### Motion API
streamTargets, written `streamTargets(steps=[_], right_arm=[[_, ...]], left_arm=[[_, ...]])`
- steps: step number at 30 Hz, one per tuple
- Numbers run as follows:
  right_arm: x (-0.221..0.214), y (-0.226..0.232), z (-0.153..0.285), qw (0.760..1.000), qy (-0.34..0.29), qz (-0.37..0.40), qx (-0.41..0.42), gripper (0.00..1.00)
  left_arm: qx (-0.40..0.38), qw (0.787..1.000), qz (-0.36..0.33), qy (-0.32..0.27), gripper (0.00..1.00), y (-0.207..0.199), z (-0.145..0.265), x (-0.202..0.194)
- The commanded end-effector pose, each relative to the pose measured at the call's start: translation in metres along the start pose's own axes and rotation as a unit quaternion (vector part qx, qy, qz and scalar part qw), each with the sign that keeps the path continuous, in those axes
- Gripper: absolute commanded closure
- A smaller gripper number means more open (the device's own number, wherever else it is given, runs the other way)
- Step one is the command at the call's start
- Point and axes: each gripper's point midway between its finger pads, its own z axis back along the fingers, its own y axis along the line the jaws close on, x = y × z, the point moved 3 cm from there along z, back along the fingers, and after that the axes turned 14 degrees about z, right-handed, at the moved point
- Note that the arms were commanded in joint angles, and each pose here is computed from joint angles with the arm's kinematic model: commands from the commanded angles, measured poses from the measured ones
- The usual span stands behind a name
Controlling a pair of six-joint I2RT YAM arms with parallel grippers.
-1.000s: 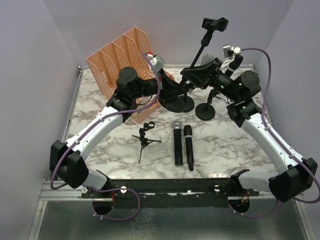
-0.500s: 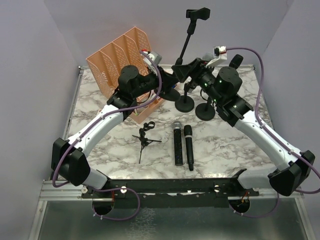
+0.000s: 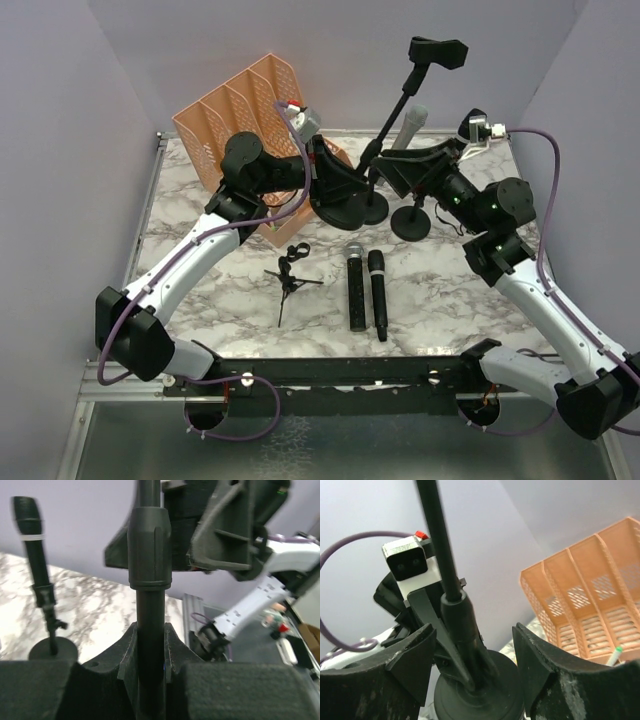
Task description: Attach the microphones to the stand
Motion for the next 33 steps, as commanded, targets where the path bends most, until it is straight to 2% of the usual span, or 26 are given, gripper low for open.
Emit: streamTargets(steps=[1, 6, 10, 13, 17, 18, 25, 33], right_arm=[[0.016, 0.038, 0.008, 0.992, -0.028, 0.017, 0.119, 0.37], [0.023, 0.053, 0.005, 0.983, -0.038, 0.032, 0.177, 0.43], [0.021, 0.059, 0.002, 0.976, -0.023, 0.038, 0.212, 0.54], [0.017, 0.060, 0.000, 0.974, -0.011, 0.042, 0.223, 0.68], [0.010, 0.052, -0.005, 0.976, 0.004, 0.050, 0.211, 0.95], [0.008, 0.048, -0.006, 0.979, 0.006, 0.052, 0.199, 0.98], [-0.002, -0.001, -0.024, 0.996, 0.017, 0.065, 0.051, 0.99], [0.001, -0.024, -0.037, 0.991, 0.016, 0.091, -0.095, 0.99]], left_arm=[[-0.123, 0.990, -0.057, 0.032, 1.00, -0.067, 0.010, 0.012], [-0.151, 0.985, -0.061, 0.056, 1.00, -0.077, 0.007, 0.005], [-0.158, 0.984, -0.065, 0.057, 1.00, -0.080, 0.004, 0.005], [-0.154, 0.985, -0.065, 0.050, 1.00, -0.079, 0.001, 0.009], [-0.134, 0.989, -0.055, 0.030, 1.00, -0.071, -0.004, 0.015], [-0.124, 0.991, -0.052, 0.020, 1.00, -0.068, -0.006, 0.017], [-0.013, 0.996, -0.050, -0.075, 1.00, -0.027, -0.013, 0.035], [0.130, 0.975, -0.086, -0.157, 1.00, 0.026, -0.008, 0.052]])
